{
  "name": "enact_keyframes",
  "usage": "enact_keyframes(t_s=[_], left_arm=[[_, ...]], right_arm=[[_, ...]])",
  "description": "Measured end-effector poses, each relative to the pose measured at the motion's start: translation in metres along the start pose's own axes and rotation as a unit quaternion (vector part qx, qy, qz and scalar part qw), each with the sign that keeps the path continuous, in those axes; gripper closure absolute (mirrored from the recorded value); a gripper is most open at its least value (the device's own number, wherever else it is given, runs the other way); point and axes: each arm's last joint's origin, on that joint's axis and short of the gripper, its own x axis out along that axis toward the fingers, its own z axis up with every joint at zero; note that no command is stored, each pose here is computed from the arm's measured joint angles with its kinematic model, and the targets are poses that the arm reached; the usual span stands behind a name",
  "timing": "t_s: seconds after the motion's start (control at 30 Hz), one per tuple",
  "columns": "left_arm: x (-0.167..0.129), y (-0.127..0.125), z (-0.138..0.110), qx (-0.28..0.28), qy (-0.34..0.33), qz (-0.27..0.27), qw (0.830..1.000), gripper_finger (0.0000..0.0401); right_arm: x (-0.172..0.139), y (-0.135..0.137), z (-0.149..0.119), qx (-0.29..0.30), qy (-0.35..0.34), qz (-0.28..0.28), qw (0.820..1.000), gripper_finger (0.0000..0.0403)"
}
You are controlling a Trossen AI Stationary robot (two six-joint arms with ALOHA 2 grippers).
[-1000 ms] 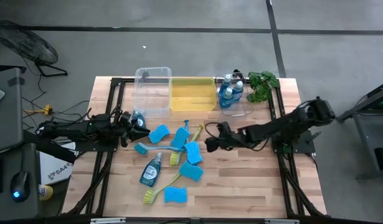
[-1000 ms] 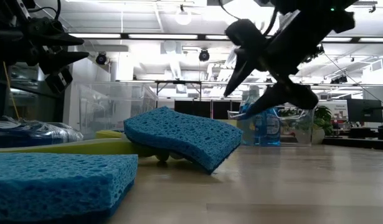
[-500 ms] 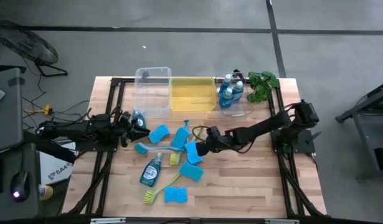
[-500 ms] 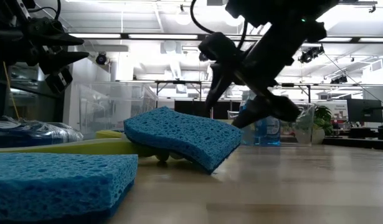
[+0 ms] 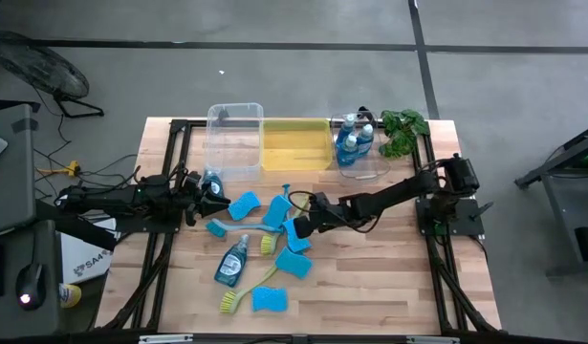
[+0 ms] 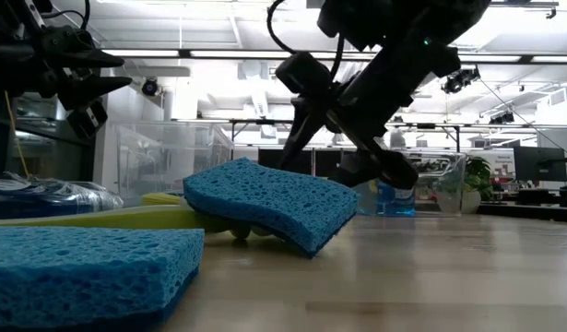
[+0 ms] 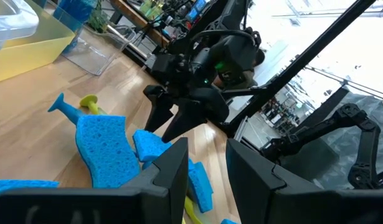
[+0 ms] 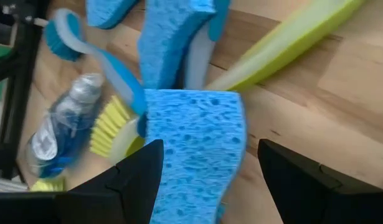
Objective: Pick & Place Kitchen Sink Supplies
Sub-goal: Put the blue sponge into the yellow bin
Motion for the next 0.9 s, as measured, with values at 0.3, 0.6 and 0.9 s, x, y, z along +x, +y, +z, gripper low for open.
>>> enact_keyframes(t_s=[0.3,0.6,0.9], left_arm=[[0.0,0.0001,0.0,0.0,0.0,0.001,1.0,0.0296],[0.0,0.0001,0.0,0.0,-0.001,0.001,1.0,0.0296],[0.0,0.0001,0.0,0.0,-0.001,0.001,1.0,0.0296]], right_arm=[[0.0001,0.0002,0.0004,-0.015,0.01,0.004,1.0,0.0157],[0.0005,0.0029,0.0049,-0.022,0.004,0.024,0.999,0.0181],[0.0008,0.0017,0.0069,-0.036,0.003,0.021,0.999,0.0223]])
